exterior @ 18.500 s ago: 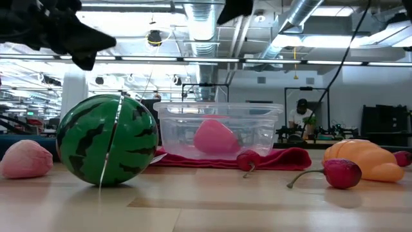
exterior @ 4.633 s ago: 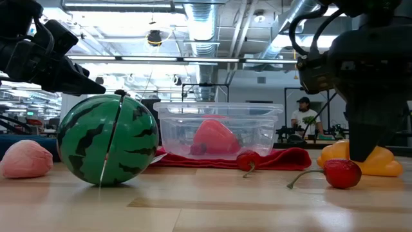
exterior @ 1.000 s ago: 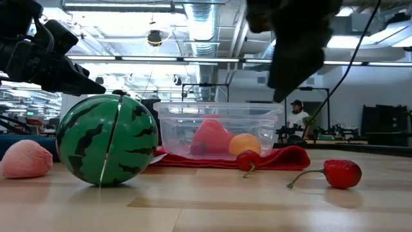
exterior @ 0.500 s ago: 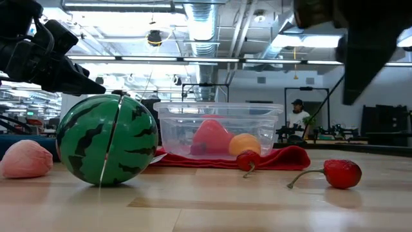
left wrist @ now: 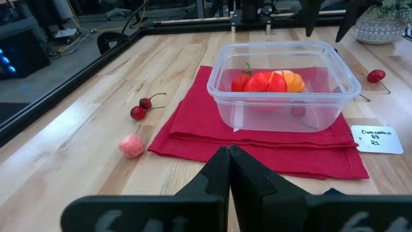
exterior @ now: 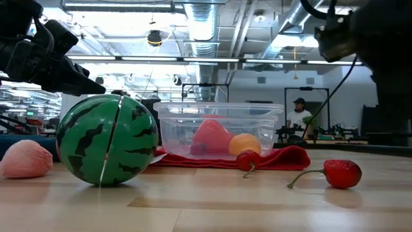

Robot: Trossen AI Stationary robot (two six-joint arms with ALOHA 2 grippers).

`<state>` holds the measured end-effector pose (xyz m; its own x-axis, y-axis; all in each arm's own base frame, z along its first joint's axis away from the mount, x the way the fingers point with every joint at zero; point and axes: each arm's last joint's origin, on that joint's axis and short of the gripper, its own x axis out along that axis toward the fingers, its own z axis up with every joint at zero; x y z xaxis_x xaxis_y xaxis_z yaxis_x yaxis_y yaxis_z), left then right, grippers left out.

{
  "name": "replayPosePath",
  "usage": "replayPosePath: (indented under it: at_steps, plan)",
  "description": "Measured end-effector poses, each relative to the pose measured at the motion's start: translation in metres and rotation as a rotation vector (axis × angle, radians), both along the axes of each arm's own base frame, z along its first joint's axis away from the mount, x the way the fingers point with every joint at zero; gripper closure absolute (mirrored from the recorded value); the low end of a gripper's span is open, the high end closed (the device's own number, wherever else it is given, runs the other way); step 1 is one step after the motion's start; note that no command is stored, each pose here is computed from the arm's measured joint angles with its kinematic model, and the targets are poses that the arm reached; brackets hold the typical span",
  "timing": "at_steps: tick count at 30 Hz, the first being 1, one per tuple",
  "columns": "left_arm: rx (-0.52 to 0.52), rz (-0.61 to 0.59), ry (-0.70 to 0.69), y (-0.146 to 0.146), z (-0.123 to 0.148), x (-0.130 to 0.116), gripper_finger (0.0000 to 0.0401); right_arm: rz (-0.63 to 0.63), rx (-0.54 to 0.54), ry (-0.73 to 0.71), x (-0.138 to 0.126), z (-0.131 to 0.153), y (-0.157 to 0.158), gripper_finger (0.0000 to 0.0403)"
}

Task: Pick and placing Produce into tupperware
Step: Put the blueberry in the transparent bin

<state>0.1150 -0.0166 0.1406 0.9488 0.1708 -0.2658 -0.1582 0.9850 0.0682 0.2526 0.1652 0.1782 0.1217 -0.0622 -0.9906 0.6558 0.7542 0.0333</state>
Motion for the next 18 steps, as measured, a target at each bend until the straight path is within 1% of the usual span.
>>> replayPosePath:
  at_steps: [10, 16, 18]
  plan:
    - [0.0, 0.0, 0.0, 0.0, 0.0, 0.0, 0.0401, -0.05, 0.023, 0.005, -0.014, -0.008, 0.015, 0.0092]
    - [0.0, 0.0, 0.0, 0.0, 0.0, 0.0, 0.0401, -0.038, 0.091, -0.076, -0.01, -0.011, 0.023, 0.0092]
    - [0.0, 0.0, 0.0, 0.0, 0.0, 0.0, 0.0401, -0.042, 0.093, -0.075, -0.011, -0.012, 0.022, 0.0092]
